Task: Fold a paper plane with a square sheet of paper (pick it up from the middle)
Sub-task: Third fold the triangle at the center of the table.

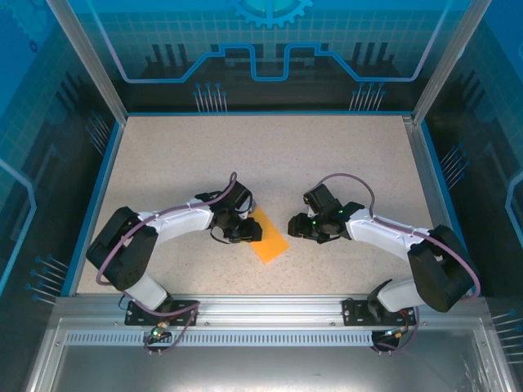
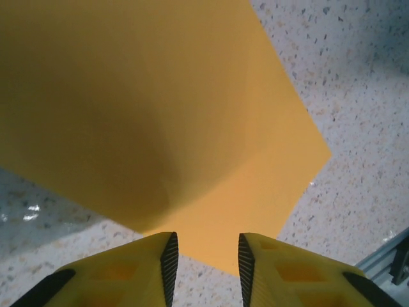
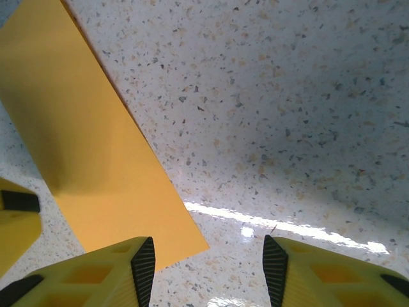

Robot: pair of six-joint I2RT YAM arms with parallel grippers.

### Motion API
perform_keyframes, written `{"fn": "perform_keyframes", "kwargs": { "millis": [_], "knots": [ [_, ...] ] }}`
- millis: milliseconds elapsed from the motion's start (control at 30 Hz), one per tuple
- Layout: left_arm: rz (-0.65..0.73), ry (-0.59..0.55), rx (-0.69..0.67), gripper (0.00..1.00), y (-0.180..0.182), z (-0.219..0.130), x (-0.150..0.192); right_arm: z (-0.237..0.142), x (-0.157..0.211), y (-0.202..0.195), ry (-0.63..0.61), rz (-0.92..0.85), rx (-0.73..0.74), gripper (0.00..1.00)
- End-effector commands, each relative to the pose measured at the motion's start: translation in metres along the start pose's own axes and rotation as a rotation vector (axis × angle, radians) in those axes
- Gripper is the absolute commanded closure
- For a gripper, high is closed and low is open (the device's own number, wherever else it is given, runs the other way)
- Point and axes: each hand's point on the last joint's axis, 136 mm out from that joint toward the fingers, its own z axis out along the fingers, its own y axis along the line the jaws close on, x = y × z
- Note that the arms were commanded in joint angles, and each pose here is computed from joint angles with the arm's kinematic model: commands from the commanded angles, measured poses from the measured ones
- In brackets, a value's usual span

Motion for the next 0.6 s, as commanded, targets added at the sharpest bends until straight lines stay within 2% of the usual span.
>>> {"fn": "perform_keyframes", "kwargs": {
  "millis": [0,133,567],
  "knots": [
    [0.046,-0.021,-0.011,0.69,-0.008,0.003,-0.012,0.0,-0.002,0.002,-0.004,-0.004,-0.039,0.49],
    [0.041,0.014,-0.06,0.74,0.003,0.012,-0.009,0.002,-0.002,0.002,0.006,-0.003,-0.048,0.49],
    [0.016,0.067,-0.153,0.78,0.036,0.028,0.011,0.015,-0.005,0.017,0.048,-0.003,-0.098,0.49]
  ]
}}
